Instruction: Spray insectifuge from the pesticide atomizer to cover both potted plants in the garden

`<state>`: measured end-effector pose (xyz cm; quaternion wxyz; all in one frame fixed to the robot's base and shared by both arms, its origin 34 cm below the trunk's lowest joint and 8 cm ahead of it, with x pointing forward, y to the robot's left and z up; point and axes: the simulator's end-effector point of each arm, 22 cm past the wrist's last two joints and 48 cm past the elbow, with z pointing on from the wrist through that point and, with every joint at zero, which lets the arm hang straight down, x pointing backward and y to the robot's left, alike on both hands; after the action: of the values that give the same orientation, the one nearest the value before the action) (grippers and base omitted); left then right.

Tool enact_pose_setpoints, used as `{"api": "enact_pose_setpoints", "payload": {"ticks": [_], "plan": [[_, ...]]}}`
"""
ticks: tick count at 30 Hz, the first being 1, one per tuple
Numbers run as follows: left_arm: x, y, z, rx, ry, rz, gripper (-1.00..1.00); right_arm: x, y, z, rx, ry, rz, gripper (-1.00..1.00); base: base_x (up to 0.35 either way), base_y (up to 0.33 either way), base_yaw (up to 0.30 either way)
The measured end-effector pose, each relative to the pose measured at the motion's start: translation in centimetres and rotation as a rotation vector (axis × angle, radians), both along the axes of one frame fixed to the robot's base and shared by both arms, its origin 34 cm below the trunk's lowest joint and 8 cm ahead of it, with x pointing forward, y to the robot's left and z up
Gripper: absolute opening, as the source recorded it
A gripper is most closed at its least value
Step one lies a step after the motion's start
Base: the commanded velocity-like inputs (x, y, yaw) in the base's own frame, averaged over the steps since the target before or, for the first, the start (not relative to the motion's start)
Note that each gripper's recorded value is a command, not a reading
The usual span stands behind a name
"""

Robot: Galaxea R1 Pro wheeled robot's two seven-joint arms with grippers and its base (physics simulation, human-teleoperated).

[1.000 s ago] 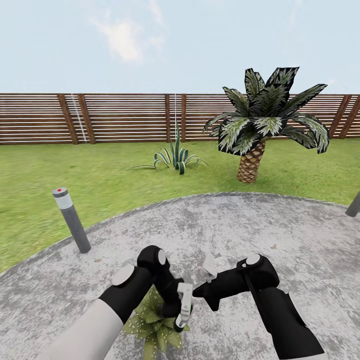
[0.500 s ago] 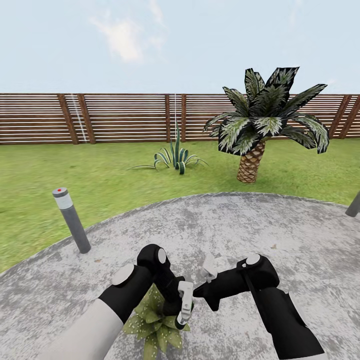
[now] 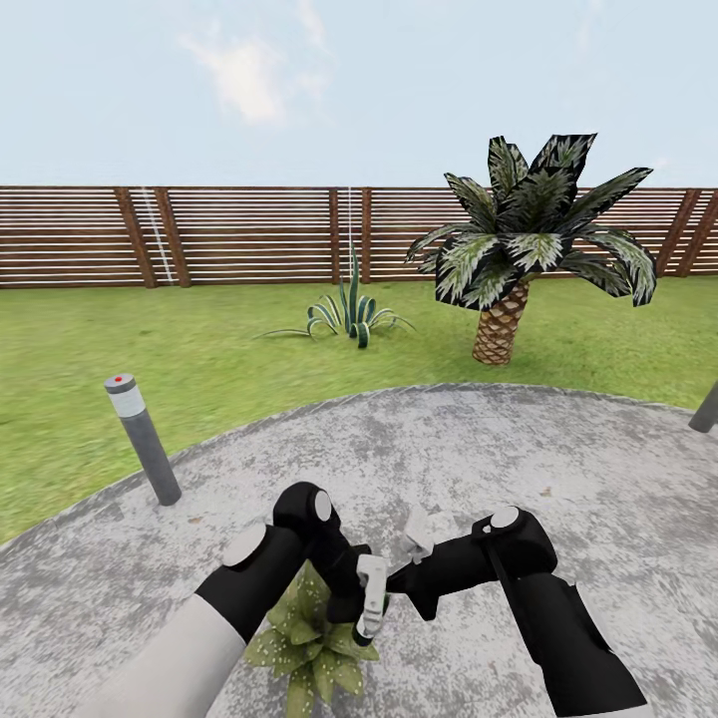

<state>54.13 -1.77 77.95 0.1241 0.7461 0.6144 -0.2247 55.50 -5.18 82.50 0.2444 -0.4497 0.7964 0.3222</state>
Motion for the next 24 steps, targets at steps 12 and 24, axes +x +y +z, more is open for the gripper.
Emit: {"api": "enact_pose_setpoints", "payload": {"ticks": [12,24], "plan": [[0.07,-0.06,0.15,-0.003,-0.005,-0.001,-1.00,0.01,-0.01,-0.01,0.000,0.000,0.000,-1.00,0.000,0.000,0.000],[0.14,0.12,0.06,-0.003,-0.001,0.006,-1.00,0.00,-0.01,0.00,0.000,0.000,0.000,-1.00,0.000,0.000,0.000]]}}
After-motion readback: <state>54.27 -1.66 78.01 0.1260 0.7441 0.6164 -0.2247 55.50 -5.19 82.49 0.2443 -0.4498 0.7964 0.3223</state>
